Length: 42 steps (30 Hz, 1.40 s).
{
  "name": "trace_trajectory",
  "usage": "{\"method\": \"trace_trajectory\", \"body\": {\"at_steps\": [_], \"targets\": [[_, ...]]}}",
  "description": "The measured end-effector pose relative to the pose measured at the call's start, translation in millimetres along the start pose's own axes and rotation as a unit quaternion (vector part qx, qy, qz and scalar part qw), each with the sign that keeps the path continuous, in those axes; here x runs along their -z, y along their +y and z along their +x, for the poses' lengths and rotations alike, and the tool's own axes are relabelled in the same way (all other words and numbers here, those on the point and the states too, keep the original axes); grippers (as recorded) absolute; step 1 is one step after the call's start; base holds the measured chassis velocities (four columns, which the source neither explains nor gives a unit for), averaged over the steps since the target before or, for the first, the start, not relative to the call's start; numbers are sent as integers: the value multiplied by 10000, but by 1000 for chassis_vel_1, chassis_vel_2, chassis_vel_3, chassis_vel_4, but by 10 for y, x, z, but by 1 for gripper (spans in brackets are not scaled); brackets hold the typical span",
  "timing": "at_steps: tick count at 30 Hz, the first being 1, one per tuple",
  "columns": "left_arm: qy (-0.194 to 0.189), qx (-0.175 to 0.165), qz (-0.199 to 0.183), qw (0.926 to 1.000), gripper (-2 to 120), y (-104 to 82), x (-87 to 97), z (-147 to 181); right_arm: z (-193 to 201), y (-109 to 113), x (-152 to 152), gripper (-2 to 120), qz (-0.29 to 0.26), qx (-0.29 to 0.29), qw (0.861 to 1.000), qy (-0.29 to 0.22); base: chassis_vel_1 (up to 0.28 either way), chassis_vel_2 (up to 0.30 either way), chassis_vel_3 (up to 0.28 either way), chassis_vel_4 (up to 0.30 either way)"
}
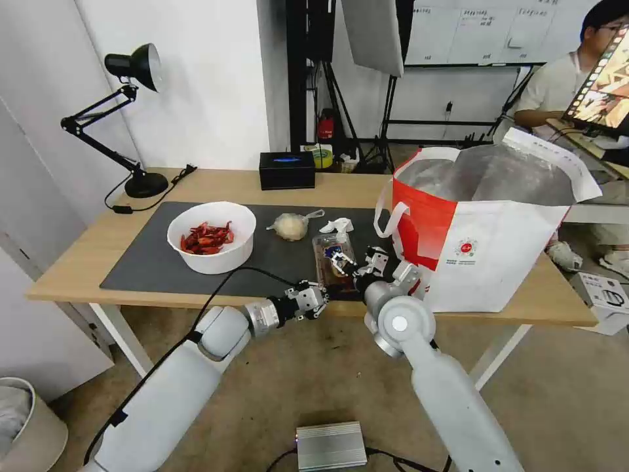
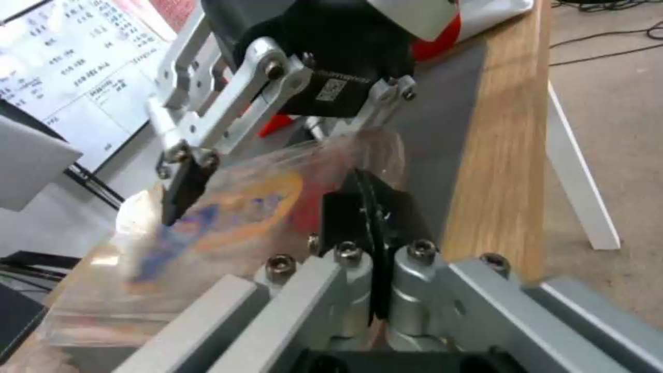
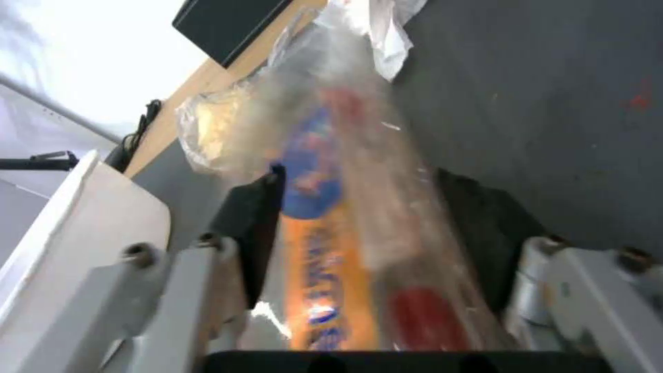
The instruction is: Pick up the trash from the table and place it into the takeout bag.
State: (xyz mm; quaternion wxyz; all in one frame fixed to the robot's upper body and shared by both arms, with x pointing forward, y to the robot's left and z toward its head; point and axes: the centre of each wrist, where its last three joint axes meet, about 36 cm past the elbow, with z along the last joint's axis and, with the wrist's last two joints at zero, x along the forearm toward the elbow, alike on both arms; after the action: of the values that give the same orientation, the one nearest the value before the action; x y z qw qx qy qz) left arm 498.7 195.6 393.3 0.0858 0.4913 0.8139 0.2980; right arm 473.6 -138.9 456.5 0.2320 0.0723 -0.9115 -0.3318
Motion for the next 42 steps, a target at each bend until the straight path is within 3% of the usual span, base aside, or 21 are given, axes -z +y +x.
{"method": "trace_trajectory", "body": {"at_steps": [11, 15, 17, 28, 30, 31, 33, 41, 42], "targets": [[-12, 40, 53, 10000, 0, -7, 5, 9, -9, -25, -24, 11, -11, -45, 10000, 9, 0, 0, 0, 0], [-31, 52, 134, 9999, 0, -19, 22, 27, 1, -27, -38, 3, -16, -25, 10000, 1, 0, 0, 0, 0], [-53, 78, 360, 9993, 1, -34, 39, 52, 3, -42, -48, 0, 91, -22, 9999, -65, 0, 0, 0, 0], [-180, 408, 1056, 9934, 38, -18, 207, 258, 78, -122, -66, 0, 267, -22, 9995, -162, 0, 0, 0, 0], [-180, 408, 1056, 9934, 38, -18, 207, 258, 78, -122, -66, 0, 267, -22, 9995, -162, 0, 0, 0, 0], [-187, 604, 1288, 9897, 52, -1, 252, 393, 103, -147, -88, 0, 297, 17, 9993, -230, 0, 0, 0, 0], [-131, 759, 1408, 9870, 60, 8, 265, 521, 125, -155, -116, 0, 355, 55, 9990, -274, 0, 0, 0, 0], [192, 1306, 1747, 9757, 85, 9, 243, 906, 187, -132, -171, 0, 595, 209, 9971, -431, 0, 0, 0, 0], [197, 1495, 2020, 9677, 91, 13, 257, 1020, 206, -148, -191, 0, 720, 214, 9960, -475, 0, 0, 0, 0]]}}
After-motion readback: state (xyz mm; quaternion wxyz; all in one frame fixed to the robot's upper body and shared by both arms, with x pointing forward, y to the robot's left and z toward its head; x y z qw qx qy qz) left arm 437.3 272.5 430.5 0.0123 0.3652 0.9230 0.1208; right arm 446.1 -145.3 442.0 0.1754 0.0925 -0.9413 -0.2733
